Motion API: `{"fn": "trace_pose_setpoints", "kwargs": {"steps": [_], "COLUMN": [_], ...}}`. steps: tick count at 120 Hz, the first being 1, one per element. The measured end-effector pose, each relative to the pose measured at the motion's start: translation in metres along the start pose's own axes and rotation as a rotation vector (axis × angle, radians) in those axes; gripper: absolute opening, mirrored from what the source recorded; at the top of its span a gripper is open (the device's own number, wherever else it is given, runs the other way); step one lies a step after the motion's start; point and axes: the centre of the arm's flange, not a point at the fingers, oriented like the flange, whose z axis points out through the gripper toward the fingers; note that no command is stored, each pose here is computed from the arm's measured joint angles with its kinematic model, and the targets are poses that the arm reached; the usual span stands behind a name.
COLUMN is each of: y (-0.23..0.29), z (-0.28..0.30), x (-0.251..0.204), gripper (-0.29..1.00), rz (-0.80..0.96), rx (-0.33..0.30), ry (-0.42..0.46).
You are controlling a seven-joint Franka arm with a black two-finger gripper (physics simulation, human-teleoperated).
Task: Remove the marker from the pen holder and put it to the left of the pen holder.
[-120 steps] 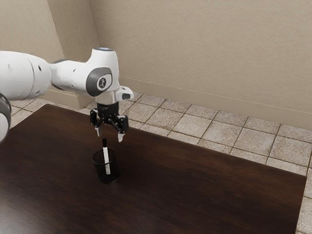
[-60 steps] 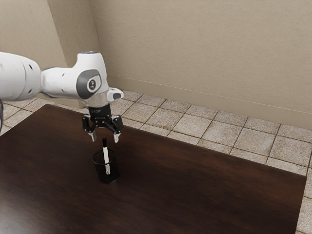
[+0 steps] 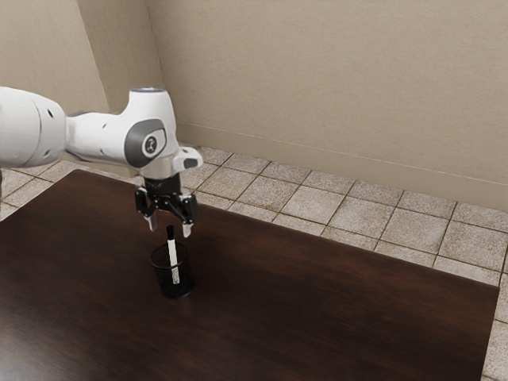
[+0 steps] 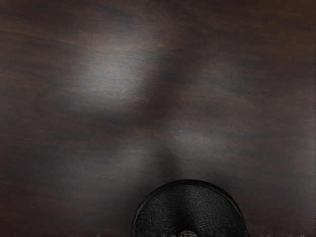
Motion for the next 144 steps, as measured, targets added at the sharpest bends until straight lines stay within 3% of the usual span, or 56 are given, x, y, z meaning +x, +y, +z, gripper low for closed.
{"fn": "trace_pose_setpoints", "kwargs": {"steps": [41,97,123,144], "y": [0.003,0.003,0.006,0.026], "z": [0.002,-0.004,-0.015,-0.081], "x": [-0.017,-0.015,-0.02,-0.08], "gripper": [0.68,0.07,-0.01,-0.04], "rz": [0.064,0.098,0.108,0.167], "rx": [-0.012,-0.013,-0.011,-0.023], "ry": [0.0,0.023,0.043,0.144]}}
